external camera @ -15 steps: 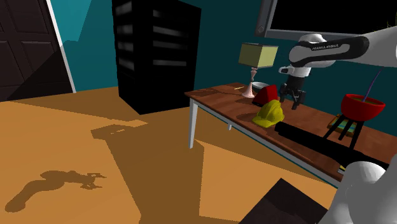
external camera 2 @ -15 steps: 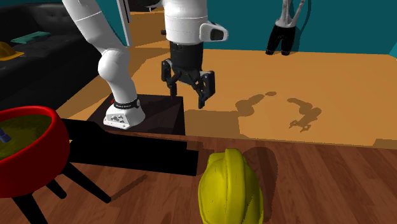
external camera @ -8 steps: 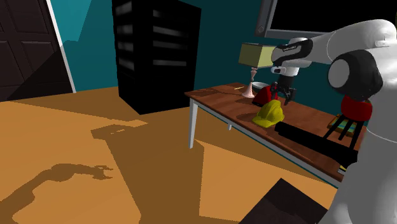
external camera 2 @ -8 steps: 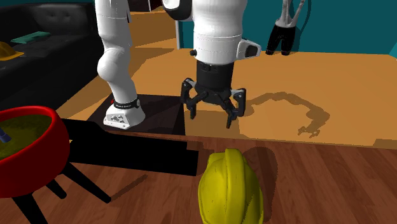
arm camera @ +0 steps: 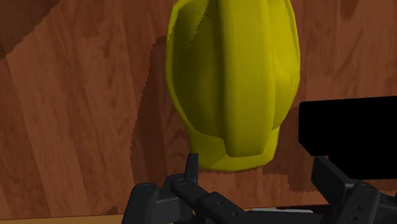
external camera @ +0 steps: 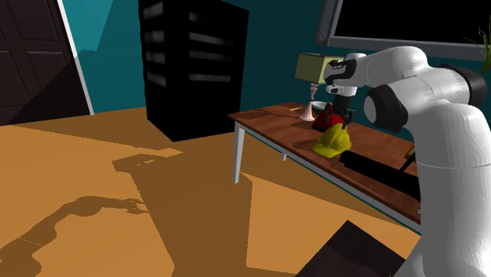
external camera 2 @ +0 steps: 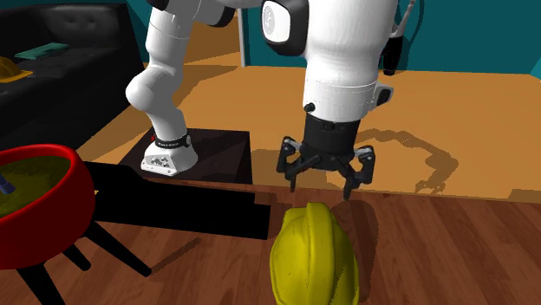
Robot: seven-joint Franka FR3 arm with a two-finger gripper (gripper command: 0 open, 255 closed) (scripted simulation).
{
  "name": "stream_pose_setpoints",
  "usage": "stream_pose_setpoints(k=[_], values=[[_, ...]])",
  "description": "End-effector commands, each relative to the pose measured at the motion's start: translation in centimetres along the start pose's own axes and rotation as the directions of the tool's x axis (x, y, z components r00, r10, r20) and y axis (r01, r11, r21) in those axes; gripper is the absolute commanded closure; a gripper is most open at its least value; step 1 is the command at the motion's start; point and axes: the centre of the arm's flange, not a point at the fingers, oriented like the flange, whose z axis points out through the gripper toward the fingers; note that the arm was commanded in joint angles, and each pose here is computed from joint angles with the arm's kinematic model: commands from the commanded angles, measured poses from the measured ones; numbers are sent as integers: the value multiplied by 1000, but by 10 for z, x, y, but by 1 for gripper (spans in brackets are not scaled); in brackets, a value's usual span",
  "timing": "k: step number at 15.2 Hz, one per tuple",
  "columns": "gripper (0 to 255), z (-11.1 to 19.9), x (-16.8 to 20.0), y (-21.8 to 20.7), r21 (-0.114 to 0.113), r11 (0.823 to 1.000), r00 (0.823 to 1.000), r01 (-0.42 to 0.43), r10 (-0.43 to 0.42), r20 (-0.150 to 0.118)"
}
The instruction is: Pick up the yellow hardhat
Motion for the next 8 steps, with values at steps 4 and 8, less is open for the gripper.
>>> stream_pose_setpoints(k=[4,8], values=[[0,29,1,1,-1,1000,1000,3,-3,0],[255,29,0,1,-1,1000,1000,3,-3,0]])
